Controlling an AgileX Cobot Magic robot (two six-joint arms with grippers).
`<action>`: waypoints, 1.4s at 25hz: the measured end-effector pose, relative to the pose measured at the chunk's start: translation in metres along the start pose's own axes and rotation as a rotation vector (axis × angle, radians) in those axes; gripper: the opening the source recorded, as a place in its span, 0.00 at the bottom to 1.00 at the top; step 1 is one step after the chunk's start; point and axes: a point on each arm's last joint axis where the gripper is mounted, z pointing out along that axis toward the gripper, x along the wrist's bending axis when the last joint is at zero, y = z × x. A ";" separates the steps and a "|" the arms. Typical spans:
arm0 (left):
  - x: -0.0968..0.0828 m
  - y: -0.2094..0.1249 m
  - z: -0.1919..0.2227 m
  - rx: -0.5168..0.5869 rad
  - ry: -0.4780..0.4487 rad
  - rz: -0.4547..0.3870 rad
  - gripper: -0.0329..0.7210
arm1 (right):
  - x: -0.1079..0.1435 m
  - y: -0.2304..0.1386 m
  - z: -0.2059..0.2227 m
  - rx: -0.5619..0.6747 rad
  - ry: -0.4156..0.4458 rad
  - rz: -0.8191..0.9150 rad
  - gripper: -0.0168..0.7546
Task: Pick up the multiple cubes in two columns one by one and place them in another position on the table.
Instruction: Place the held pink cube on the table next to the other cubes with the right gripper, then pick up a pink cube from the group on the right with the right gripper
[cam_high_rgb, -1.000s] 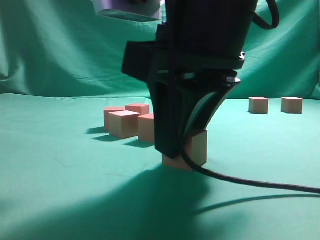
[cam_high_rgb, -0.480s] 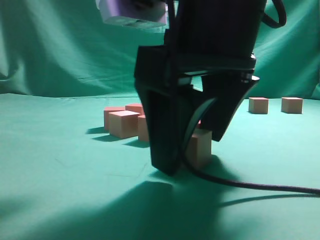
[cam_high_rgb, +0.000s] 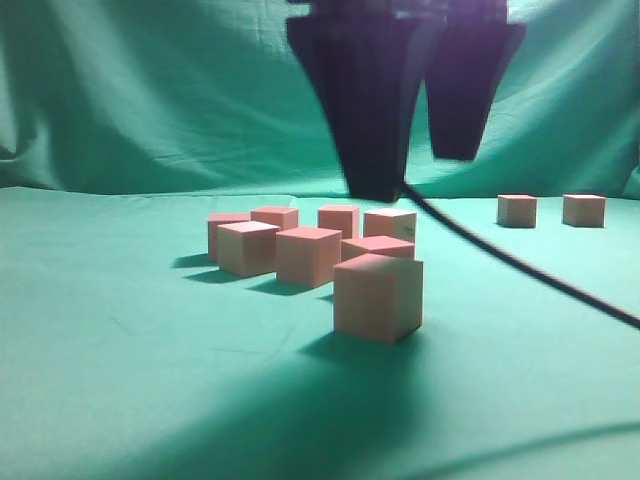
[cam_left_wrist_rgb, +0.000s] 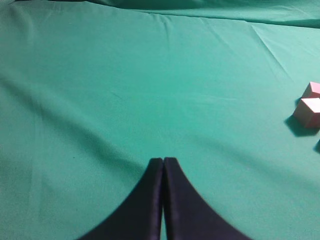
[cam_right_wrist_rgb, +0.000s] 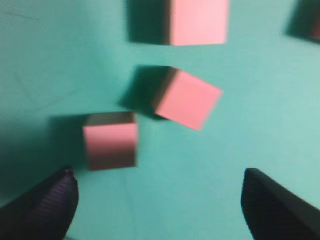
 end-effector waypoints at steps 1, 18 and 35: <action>0.000 0.000 0.000 0.000 0.000 0.000 0.04 | -0.004 0.001 -0.005 0.007 -0.026 0.010 0.83; 0.000 0.000 0.000 0.000 0.000 0.000 0.04 | -0.200 -0.027 -0.023 -0.251 -0.210 0.718 0.70; 0.000 0.000 0.000 0.000 0.000 0.000 0.04 | -0.276 0.002 0.084 -0.296 -0.117 0.890 0.65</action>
